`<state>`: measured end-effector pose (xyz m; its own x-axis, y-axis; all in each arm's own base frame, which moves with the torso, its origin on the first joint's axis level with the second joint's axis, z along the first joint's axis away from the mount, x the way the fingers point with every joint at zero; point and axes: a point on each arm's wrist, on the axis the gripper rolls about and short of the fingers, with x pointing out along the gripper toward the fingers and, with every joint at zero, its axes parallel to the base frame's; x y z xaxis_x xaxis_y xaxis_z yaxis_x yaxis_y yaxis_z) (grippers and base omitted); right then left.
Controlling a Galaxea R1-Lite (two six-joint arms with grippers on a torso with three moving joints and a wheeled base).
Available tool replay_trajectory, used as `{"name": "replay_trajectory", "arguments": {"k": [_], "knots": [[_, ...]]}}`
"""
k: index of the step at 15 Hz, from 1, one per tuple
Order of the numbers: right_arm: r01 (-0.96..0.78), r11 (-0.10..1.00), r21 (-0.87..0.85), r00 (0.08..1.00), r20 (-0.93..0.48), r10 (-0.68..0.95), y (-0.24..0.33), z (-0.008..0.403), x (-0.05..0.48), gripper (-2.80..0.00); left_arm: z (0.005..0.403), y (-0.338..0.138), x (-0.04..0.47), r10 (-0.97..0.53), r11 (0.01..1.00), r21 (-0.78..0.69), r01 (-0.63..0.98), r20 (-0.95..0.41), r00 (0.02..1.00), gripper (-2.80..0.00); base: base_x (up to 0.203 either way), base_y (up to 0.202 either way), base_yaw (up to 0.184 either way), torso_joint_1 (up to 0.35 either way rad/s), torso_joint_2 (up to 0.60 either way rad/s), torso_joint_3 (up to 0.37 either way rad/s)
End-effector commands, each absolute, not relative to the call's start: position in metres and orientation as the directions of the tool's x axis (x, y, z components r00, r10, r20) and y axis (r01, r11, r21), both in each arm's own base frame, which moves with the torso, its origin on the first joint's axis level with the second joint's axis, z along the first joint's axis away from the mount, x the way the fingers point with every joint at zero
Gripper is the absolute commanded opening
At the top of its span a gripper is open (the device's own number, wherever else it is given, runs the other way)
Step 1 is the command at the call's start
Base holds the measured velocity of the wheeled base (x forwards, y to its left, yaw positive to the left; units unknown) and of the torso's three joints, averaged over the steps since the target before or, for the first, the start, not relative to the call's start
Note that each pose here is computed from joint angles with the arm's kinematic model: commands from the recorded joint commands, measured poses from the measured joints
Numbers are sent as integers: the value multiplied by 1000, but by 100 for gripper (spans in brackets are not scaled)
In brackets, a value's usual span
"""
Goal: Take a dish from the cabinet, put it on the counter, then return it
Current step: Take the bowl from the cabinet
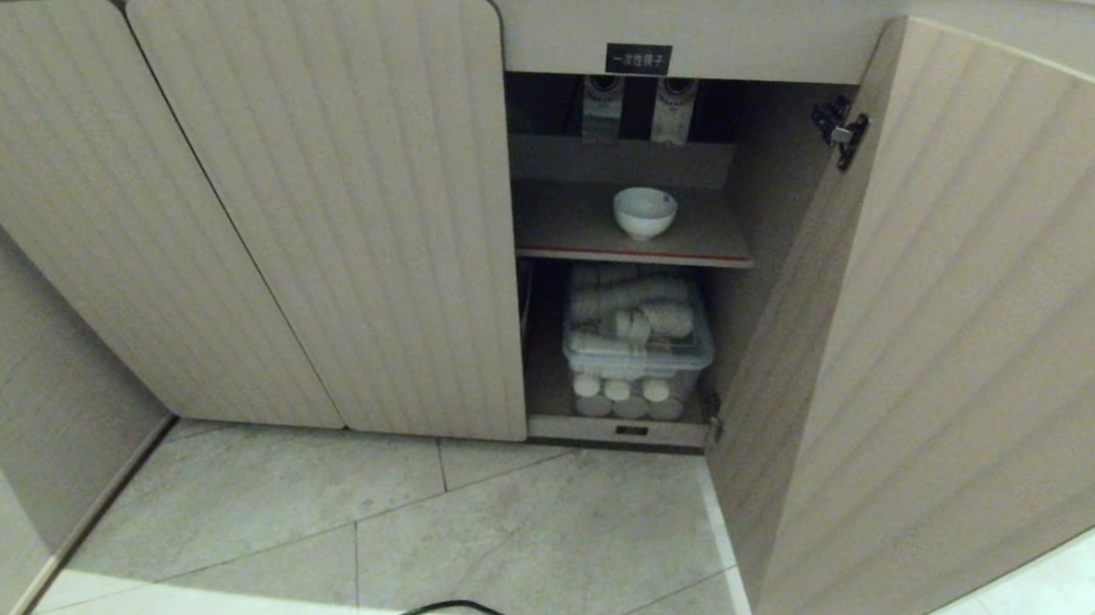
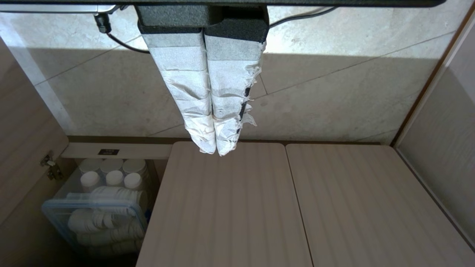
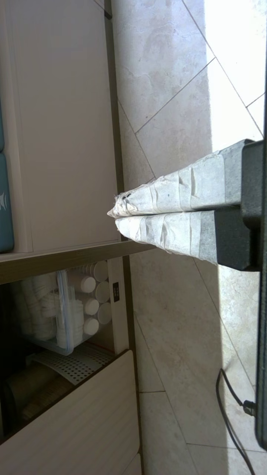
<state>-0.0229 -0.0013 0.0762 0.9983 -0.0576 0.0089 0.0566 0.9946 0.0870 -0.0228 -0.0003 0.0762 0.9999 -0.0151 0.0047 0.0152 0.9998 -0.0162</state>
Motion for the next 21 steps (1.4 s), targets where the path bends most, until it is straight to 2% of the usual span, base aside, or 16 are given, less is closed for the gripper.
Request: {"name": "replay_trajectory", "arguments": {"k": [1, 21], "knots": [[57, 994, 88, 998, 9, -58, -1, 76, -23, -280, 76, 0, -23, -15, 1000, -17, 15, 6, 1000, -280, 0, 0, 0, 0, 0, 0], [57, 994, 88, 998, 8, -58, -1, 76, -23, -280, 76, 0, -23, -15, 1000, -17, 15, 6, 1000, -280, 0, 0, 0, 0, 0, 0]]}}
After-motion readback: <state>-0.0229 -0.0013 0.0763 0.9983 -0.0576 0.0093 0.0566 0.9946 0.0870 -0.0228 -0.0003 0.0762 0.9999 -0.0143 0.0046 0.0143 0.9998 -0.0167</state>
